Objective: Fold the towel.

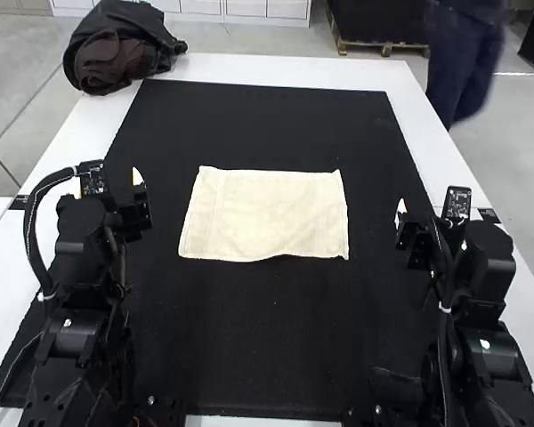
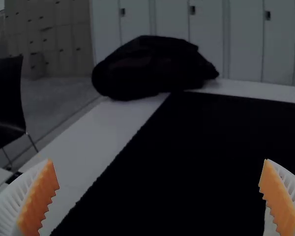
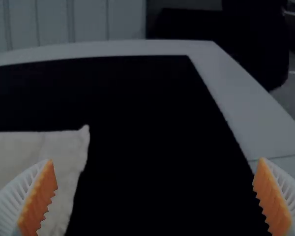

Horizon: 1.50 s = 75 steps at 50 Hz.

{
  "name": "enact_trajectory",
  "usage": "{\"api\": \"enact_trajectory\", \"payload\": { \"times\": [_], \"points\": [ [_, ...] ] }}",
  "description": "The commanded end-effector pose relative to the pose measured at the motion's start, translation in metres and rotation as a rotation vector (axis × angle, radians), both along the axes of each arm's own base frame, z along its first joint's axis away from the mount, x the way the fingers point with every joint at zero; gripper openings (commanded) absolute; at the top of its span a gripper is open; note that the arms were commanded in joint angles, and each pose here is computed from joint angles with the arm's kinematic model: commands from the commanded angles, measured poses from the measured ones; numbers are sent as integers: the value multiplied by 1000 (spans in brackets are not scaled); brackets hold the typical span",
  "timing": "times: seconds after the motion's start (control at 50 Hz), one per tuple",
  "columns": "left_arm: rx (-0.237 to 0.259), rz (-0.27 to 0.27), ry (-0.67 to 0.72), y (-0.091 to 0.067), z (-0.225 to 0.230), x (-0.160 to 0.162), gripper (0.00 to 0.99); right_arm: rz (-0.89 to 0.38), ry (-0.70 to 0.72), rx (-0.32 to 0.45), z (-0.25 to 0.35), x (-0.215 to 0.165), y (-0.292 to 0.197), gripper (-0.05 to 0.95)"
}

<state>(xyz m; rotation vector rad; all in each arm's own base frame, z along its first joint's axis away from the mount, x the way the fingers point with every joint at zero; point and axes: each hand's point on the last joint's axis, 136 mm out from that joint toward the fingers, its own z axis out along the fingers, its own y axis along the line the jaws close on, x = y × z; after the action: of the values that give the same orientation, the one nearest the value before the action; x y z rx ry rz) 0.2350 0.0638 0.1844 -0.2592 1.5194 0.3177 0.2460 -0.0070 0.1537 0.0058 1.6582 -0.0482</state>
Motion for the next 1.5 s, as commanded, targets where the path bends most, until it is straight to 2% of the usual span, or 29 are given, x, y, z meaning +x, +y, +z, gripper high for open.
{"api": "enact_trajectory", "payload": {
  "times": [0.0, 0.6, 0.8, 0.92, 1.48],
  "points": [
    [11, -15, -6, -3, 1, 1, 961, 16, 3, 8, -2, 0, 3, 920],
    [10, -17, -5, -3, 1, 1, 959, 16, 4, 8, -3, 0, 3, 920],
    [-40, -19, -15, -3, -1, 1, 961, 23, 0, 13, -1, 0, 4, 920],
    [-92, -20, -21, -3, -4, 1, 961, 23, 1, 18, -2, 0, 4, 920],
    [-91, -22, -23, -4, -4, 1, 959, 22, -5, 8, 0, 0, 4, 920]
  ]
}}
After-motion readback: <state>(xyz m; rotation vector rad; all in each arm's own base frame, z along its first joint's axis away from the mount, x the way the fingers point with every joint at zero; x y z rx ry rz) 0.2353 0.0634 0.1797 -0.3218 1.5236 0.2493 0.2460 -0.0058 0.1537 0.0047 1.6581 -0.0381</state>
